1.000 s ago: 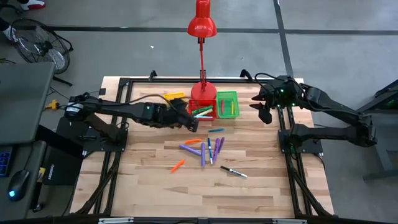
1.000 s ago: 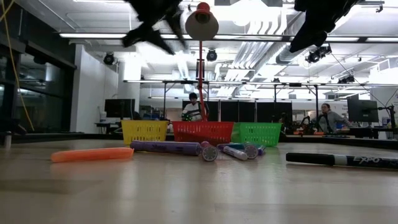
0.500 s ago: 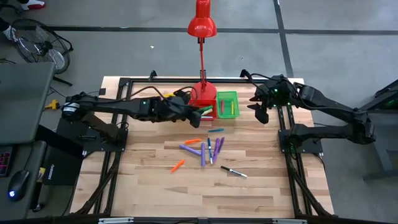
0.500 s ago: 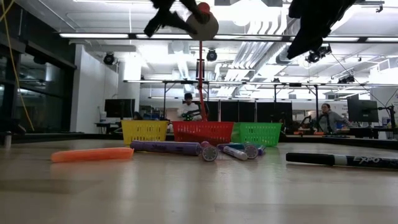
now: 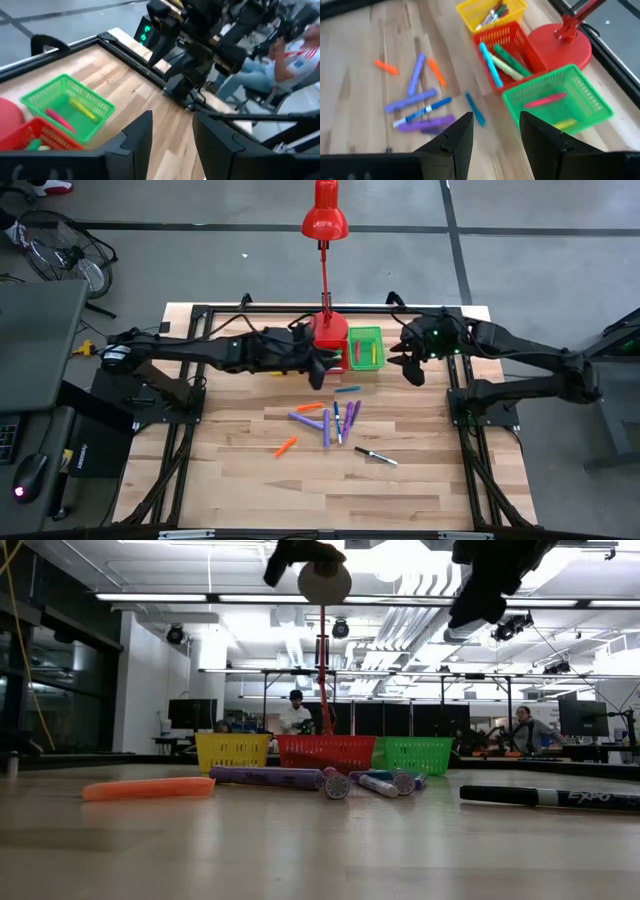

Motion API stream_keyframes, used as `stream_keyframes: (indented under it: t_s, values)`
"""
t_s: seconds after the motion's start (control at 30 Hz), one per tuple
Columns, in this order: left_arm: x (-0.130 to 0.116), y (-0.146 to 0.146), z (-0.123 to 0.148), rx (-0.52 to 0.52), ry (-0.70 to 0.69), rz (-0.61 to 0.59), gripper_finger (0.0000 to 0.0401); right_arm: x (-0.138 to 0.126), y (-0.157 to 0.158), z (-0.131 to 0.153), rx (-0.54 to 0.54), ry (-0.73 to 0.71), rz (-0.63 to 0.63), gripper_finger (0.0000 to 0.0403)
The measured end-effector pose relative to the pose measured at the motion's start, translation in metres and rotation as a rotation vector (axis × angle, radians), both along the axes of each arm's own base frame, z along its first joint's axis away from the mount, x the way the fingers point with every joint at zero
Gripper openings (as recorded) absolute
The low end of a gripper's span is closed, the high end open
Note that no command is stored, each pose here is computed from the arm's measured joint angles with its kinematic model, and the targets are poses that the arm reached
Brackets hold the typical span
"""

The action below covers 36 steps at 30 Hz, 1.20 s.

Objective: Pick & Place Markers
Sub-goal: Put the black marker pen into the yellow bin

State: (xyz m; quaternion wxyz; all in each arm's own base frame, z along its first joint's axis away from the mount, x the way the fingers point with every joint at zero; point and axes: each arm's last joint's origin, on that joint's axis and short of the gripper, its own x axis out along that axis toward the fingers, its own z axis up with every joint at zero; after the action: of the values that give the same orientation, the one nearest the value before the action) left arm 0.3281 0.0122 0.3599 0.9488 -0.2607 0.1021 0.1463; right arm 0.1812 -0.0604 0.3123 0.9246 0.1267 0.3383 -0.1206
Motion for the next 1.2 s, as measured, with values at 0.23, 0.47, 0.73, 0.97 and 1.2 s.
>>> stream_keyframes:
  t_s: [0.23,0.47,0.73,0.97,1.2]
  values:
    - [-0.018,-0.001,-0.002,0.047,-0.129,-0.066,0.0138,0.015,0.011,0.0,0.05,-0.052,-0.007,0.0149]
    - [-0.044,0.003,-0.082,-0.093,-0.368,-0.064,0.0138,0.022,0.016,-0.005,0.087,-0.033,-0.062,0.0149]
    - [-0.115,0.001,-0.113,-0.098,-0.585,-0.015,0.0138,0.053,0.038,-0.001,0.089,0.038,0.017,0.0149]
    - [-0.157,-0.001,-0.114,-0.052,-0.573,-0.019,0.0138,0.088,0.05,-0.002,0.102,0.308,-0.002,0.0149]
    - [-0.19,-0.003,-0.112,-0.017,-0.458,-0.073,0.0138,0.105,0.077,-0.016,0.188,0.459,0.039,0.0149]
